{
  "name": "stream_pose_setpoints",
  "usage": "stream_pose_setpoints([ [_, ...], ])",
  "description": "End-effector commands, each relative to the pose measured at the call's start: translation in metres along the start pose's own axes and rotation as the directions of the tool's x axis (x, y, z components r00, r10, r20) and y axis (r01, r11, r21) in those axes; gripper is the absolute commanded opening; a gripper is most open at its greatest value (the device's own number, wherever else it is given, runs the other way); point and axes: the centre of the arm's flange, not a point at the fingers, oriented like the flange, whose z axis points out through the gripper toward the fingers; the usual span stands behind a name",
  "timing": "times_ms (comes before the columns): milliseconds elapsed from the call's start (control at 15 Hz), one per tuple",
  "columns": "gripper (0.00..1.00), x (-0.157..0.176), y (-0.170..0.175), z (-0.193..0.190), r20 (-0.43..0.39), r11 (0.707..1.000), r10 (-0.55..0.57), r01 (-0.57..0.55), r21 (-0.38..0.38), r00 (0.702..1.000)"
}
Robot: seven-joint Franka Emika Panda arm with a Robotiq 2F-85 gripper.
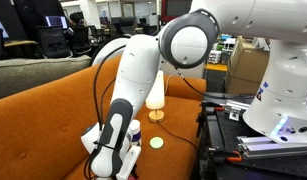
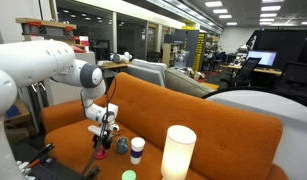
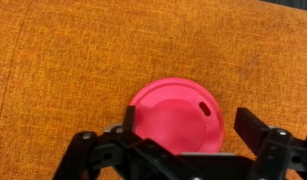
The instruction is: Pick the pink lid and put it on the white and purple cup
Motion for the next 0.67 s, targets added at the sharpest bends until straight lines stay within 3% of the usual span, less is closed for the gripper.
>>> stream_pose_setpoints([
  [0, 1.0, 0.0, 0.002, -0.002, 0.005, 1.0, 0.0, 0.001, -0.027, 1.0],
  [600, 1.0, 0.01, 0.003, 0.009, 0.02, 1.0, -0.005, 0.005, -0.026, 1.0],
])
